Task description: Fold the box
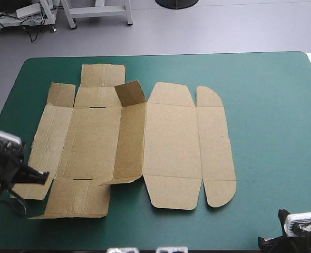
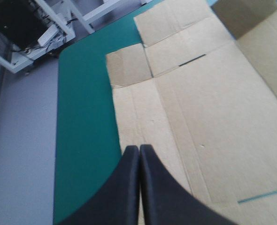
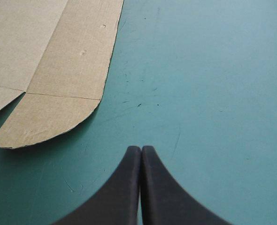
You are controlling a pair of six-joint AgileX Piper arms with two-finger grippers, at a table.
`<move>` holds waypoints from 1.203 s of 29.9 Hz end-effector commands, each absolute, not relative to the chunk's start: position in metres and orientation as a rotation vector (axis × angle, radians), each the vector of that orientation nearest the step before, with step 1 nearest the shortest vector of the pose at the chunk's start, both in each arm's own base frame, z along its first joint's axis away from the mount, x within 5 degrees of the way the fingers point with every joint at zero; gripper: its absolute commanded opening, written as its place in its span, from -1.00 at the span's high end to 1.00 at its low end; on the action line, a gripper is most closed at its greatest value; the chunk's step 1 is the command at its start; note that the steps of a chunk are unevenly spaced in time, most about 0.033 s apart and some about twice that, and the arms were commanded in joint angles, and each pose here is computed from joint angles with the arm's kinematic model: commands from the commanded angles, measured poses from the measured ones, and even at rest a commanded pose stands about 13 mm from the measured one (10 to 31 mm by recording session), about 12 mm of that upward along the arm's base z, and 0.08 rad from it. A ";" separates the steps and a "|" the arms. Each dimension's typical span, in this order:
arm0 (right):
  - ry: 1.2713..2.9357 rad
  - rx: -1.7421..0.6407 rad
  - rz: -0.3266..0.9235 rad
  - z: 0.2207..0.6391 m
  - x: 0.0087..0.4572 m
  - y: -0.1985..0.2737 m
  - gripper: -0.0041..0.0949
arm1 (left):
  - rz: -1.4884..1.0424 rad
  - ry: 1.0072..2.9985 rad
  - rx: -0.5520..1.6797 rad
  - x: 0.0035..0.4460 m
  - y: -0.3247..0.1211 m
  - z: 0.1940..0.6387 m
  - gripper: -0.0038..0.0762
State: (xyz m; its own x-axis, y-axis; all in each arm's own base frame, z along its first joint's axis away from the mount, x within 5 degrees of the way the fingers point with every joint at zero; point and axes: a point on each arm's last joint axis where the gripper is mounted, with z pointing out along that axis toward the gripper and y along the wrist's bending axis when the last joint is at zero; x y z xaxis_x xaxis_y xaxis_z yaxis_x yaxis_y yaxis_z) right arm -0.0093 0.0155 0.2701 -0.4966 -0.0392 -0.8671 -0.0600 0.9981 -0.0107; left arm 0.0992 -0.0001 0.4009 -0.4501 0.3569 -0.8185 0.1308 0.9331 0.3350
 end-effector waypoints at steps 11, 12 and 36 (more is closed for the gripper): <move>2.004 -0.075 0.001 0.281 -0.007 0.014 0.96 | 0.461 2.284 0.178 0.221 0.018 0.434 0.87; 2.005 -0.074 -0.012 0.281 -0.007 0.013 0.96 | 0.447 2.323 0.145 0.224 0.027 0.431 0.87; 2.011 -0.071 -0.074 0.281 -0.008 0.009 0.96 | -0.459 2.772 -0.166 0.292 0.140 0.299 0.87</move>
